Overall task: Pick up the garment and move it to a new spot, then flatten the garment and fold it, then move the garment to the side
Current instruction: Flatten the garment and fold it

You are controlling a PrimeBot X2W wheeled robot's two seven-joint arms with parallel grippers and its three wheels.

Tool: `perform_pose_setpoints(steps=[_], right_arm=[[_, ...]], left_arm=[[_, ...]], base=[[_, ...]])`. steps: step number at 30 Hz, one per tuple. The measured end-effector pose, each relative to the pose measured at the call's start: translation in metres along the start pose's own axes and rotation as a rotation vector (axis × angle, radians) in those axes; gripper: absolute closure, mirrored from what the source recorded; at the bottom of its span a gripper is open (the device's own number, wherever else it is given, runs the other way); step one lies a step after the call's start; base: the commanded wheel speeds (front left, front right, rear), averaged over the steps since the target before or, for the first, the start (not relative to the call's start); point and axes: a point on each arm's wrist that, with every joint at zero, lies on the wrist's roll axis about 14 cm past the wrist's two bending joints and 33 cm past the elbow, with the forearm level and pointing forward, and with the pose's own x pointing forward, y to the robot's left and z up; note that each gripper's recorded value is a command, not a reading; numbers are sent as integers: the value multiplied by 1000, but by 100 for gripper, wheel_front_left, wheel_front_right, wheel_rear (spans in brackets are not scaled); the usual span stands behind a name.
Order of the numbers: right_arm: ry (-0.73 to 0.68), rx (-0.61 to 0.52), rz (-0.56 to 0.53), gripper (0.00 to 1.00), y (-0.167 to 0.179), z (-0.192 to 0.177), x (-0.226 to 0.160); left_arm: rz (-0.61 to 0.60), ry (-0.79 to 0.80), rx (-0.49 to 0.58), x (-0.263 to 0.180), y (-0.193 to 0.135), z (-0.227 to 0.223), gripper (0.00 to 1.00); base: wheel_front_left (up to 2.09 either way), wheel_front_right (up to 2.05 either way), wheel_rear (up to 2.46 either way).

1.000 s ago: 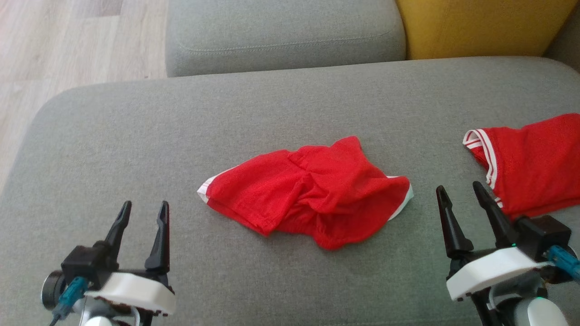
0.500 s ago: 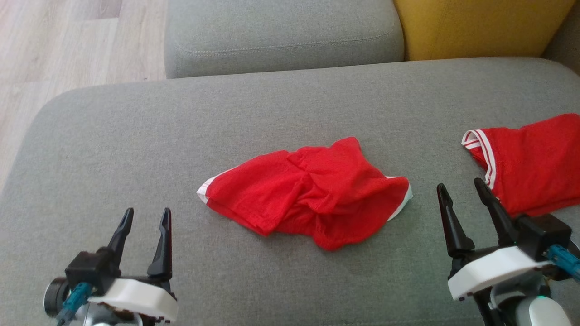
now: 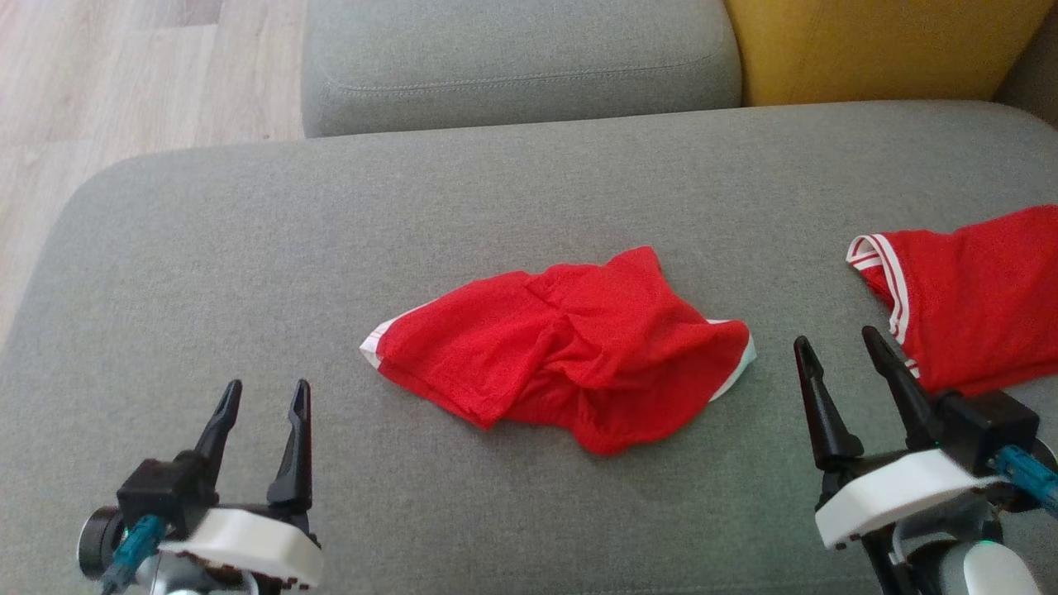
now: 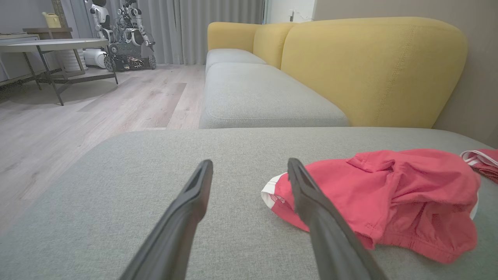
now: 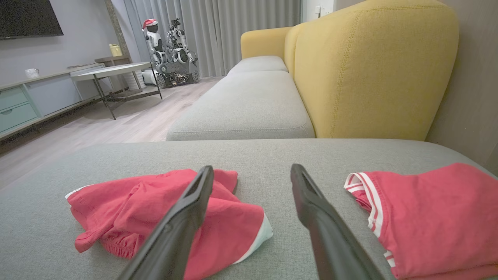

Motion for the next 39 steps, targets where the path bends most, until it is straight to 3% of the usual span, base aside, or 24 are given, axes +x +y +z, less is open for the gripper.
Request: perform_pose_setpoints(steps=[7,14,21,27,34,36,37,39], right_arm=[[26,0,32,0,10,-7,3],[173,-28,274,0,81,-50,14],[278,-138,556,0,155,-86,35],[365,-222,691,0,186,-121,45],[410,-340,760,0,199,-145,66],[434,-362,763,73,198,-153,69],[441,-363,764,100,199,-156,69],[438,-360,766,100,200,-156,70]], left_arm=[[11,6,3,0,3,-2,0],[7,-4,-1,11,2,1,0],[39,-54,-13,25,11,12,0],[78,-58,-33,23,18,10,0],[141,-60,-36,20,33,9,0],[154,-53,-40,18,36,7,0],[155,-53,-40,17,37,7,0],[159,-57,-35,16,38,8,0]], base=[[0,0,0],[0,0,0],[0,0,0],[0,0,0],[0,0,0],[0,0,0],[0,0,0],[0,0,0]])
